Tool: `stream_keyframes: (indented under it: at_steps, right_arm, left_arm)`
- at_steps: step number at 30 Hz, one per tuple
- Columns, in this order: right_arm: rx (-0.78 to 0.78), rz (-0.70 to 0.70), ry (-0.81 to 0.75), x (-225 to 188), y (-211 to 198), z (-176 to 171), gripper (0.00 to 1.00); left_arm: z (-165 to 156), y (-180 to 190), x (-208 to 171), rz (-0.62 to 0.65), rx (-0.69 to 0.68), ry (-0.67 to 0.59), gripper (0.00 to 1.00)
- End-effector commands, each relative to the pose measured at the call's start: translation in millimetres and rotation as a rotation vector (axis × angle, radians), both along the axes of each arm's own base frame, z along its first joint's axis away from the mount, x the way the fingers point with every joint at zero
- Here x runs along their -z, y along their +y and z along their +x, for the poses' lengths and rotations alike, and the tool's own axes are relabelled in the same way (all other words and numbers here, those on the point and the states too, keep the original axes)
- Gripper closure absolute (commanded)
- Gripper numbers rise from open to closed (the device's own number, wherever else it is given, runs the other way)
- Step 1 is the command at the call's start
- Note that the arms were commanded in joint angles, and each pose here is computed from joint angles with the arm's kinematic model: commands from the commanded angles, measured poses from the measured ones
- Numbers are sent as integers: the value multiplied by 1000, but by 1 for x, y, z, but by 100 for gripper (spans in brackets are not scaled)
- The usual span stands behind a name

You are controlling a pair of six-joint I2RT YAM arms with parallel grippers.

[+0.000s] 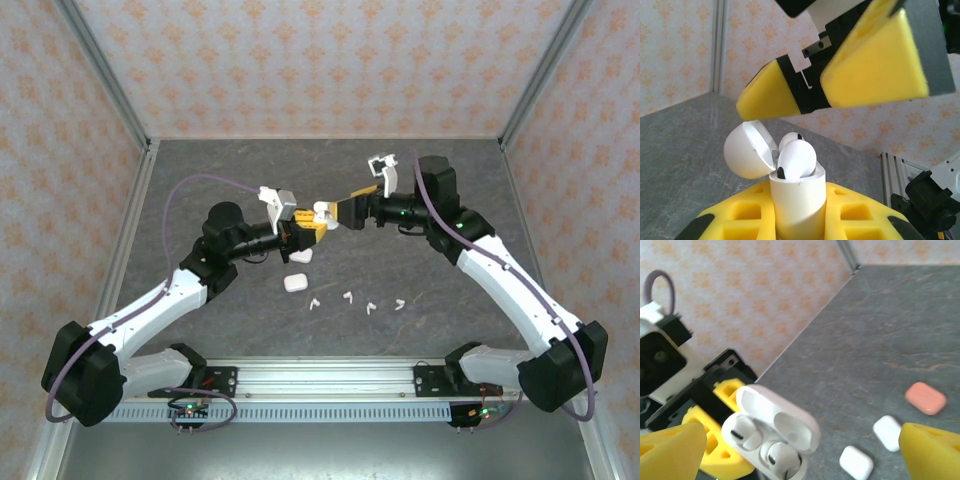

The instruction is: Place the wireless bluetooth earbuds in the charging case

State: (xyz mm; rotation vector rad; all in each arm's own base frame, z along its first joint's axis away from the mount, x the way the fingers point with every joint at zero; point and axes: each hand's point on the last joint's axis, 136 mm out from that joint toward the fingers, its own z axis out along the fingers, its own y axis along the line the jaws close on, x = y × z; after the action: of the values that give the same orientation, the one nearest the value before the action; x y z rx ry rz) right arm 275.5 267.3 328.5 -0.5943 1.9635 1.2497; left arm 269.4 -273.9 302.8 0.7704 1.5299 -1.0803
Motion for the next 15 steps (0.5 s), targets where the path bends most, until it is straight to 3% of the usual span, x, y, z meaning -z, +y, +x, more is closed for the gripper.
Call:
stream_keyframes:
  at_steps: [1, 15]
  right_arm:
    - [-125, 113, -34, -27, 12, -17, 1]
    - [-242, 78, -25, -27, 33, -30, 1]
  left_arm:
    - [-7, -1, -18, -25, 21, -77, 100]
    - [-7, -1, -17, -22, 18, -74, 100]
